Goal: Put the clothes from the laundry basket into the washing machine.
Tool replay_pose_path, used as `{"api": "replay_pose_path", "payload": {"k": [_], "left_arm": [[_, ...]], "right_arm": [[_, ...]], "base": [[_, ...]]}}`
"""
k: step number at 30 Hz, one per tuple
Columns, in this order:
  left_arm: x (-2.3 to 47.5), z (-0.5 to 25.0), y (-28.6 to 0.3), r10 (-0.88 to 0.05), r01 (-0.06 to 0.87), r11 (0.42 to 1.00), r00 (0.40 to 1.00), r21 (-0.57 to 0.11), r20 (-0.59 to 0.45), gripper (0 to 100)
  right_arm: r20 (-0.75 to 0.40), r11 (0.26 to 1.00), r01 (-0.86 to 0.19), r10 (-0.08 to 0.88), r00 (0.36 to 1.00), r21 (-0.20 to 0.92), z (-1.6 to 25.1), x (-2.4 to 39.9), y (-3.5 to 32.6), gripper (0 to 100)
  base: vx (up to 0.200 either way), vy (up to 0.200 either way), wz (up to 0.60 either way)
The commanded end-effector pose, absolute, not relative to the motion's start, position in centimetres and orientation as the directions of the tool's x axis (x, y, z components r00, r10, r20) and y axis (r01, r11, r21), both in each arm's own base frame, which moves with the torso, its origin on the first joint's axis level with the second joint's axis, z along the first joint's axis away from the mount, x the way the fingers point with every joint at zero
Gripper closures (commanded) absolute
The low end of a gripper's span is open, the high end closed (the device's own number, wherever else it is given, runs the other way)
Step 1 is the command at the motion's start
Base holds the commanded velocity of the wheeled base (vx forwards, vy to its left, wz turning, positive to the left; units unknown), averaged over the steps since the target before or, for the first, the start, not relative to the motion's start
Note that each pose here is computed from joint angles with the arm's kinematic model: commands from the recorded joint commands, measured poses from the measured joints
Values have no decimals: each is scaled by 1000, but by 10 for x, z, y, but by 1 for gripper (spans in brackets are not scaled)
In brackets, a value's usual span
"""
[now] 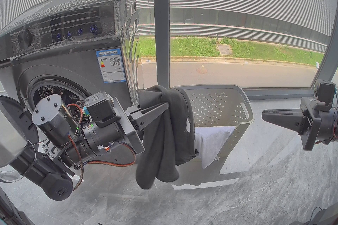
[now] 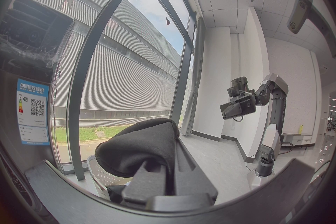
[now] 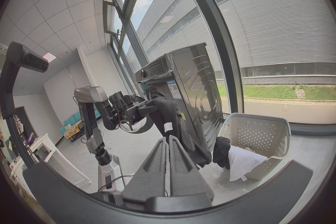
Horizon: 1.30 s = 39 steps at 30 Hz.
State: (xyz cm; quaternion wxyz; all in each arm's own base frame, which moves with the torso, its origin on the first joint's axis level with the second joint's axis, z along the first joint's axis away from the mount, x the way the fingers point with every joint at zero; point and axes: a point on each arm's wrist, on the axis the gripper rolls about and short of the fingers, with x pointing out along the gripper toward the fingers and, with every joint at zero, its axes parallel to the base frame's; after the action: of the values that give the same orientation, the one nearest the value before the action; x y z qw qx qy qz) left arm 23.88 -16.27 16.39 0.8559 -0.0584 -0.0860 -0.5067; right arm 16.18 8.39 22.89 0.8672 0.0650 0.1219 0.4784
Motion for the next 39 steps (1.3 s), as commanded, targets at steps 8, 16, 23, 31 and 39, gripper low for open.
{"api": "replay_pose_path", "payload": {"k": [8, 16, 23, 31, 39], "left_arm": [[241, 195, -180, -856, 895, 443, 405, 50, 322, 100], [233, 207, -201, -867, 919, 388, 338, 71, 365, 100], [235, 226, -211, -862, 923, 373, 307, 94, 402, 100], [233, 233, -216, -860, 927, 359, 284, 107, 424, 100], [233, 238, -219, -857, 928, 354, 274, 114, 436, 100]], "right_arm": [[-258, 543, -796, 836, 484, 267, 195, 165, 86, 100], [-294, 546, -788, 832, 471, 283, 183, 177, 92, 0], [-314, 543, -788, 832, 457, 292, 168, 196, 101, 0], [-339, 527, -797, 837, 429, 293, 157, 209, 112, 0], [-318, 482, -830, 863, 394, 281, 152, 231, 136, 0]], "base": [[0, 0, 0], [0, 0, 0], [0, 0, 0], [0, 0, 0], [0, 0, 0]]}}
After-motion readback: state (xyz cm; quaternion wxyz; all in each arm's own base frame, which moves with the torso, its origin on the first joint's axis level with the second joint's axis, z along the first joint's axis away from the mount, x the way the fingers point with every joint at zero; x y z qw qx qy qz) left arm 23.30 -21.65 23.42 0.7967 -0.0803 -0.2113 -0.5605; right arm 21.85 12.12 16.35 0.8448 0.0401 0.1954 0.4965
